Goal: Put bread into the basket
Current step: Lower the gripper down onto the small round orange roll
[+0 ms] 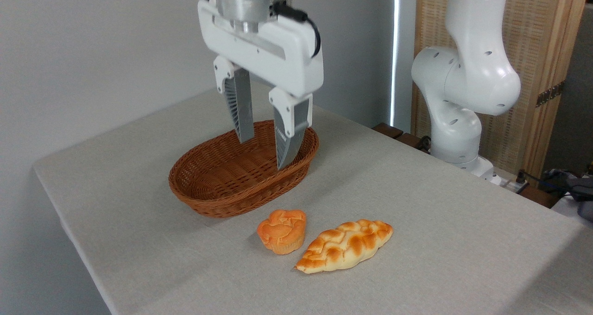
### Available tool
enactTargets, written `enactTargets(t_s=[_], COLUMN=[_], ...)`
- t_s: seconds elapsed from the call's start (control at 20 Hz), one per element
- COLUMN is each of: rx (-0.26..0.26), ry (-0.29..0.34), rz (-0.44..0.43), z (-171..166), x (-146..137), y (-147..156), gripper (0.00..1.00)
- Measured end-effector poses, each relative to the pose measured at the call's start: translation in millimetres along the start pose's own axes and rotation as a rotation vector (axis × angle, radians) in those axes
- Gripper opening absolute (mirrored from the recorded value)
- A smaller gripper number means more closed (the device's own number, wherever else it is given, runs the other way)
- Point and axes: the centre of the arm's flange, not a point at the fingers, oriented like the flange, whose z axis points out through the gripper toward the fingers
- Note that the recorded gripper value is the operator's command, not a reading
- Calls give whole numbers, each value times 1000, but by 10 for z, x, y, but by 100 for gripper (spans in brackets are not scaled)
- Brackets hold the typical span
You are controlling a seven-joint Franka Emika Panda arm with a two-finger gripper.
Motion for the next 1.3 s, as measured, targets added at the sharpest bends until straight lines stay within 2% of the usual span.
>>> enactTargets(t_s=[0.2,0.85,1.1,1.3], rx=[9,-128,-156,-162], ry=[-1,-188,-220,-227], rz=[-13,2,1,2], z=[392,1721,1929,1971], x=[21,262,224,217], y=[-109,-161,-127,-105], gripper=[100,100,100,100])
